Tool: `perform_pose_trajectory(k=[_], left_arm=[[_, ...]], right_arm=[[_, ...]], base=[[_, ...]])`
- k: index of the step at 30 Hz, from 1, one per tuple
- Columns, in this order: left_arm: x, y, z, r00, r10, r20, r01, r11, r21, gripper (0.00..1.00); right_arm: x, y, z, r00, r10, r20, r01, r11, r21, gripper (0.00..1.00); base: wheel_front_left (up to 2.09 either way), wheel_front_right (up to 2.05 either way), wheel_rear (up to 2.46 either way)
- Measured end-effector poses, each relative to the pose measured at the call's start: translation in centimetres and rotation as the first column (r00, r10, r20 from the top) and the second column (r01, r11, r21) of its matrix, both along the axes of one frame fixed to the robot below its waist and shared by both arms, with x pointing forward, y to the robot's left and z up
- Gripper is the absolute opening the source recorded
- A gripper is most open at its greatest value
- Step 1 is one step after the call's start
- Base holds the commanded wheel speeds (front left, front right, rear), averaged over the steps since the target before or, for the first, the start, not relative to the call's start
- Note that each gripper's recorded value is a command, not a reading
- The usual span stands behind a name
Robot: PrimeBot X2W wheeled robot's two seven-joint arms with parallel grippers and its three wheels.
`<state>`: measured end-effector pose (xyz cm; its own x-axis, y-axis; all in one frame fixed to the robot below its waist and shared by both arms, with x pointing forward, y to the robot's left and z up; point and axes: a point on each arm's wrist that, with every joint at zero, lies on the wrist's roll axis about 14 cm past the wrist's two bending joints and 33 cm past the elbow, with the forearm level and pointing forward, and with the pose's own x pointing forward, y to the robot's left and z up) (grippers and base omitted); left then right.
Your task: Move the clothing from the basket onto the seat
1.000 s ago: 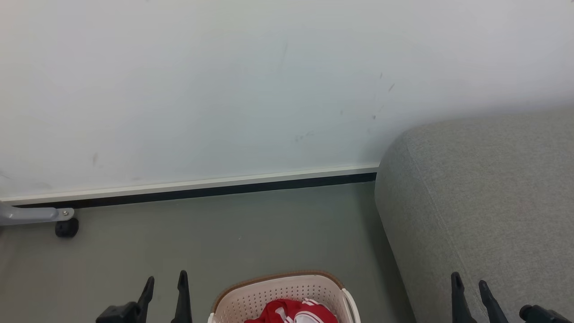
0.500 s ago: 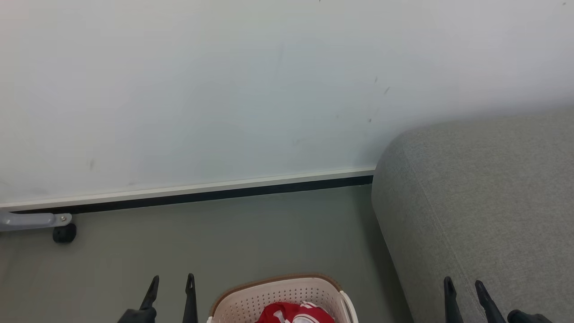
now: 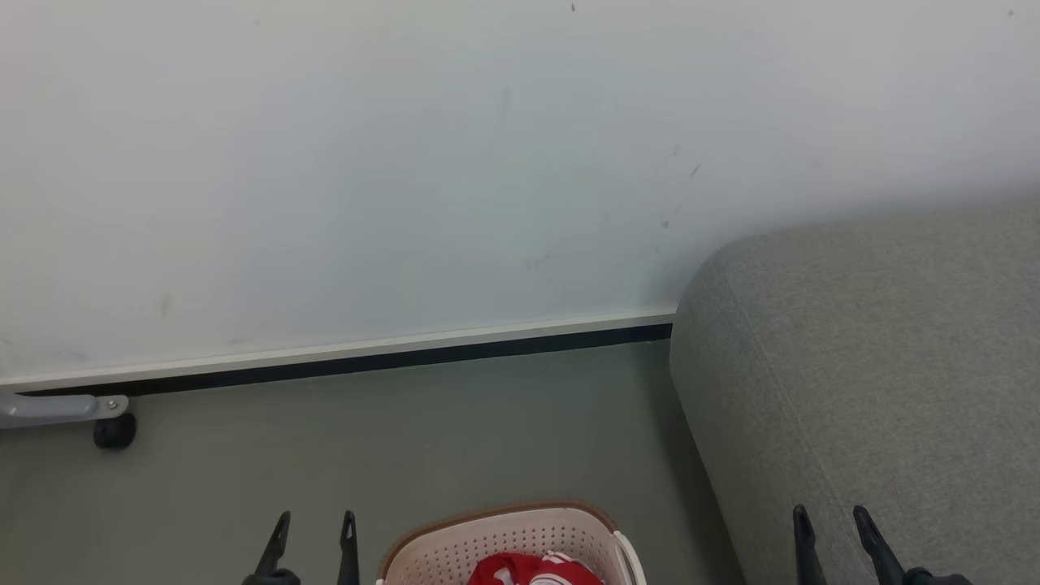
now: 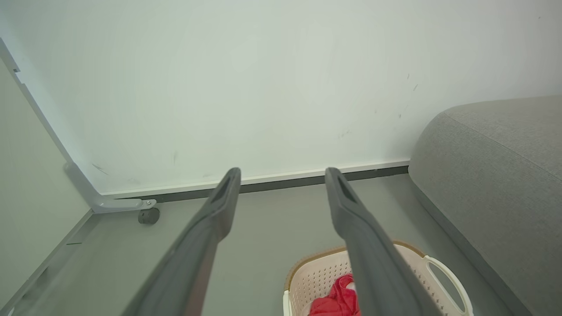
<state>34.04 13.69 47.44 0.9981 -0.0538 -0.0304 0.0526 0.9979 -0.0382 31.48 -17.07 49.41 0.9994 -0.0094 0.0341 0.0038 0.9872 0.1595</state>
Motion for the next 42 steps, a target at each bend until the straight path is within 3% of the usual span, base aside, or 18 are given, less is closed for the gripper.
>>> perform_pose_trajectory(k=[42], left_arm=[[1.2, 0.0, -1.5, 0.999, 0.0, -0.051, -0.001, 1.0, -0.016, 1.0]], right_arm=[[1.0, -0.4, -1.3, 0.999, -0.002, -0.046, 0.002, 1.0, -0.001, 1.0]], base=[[0.0, 0.0, 0.0]])
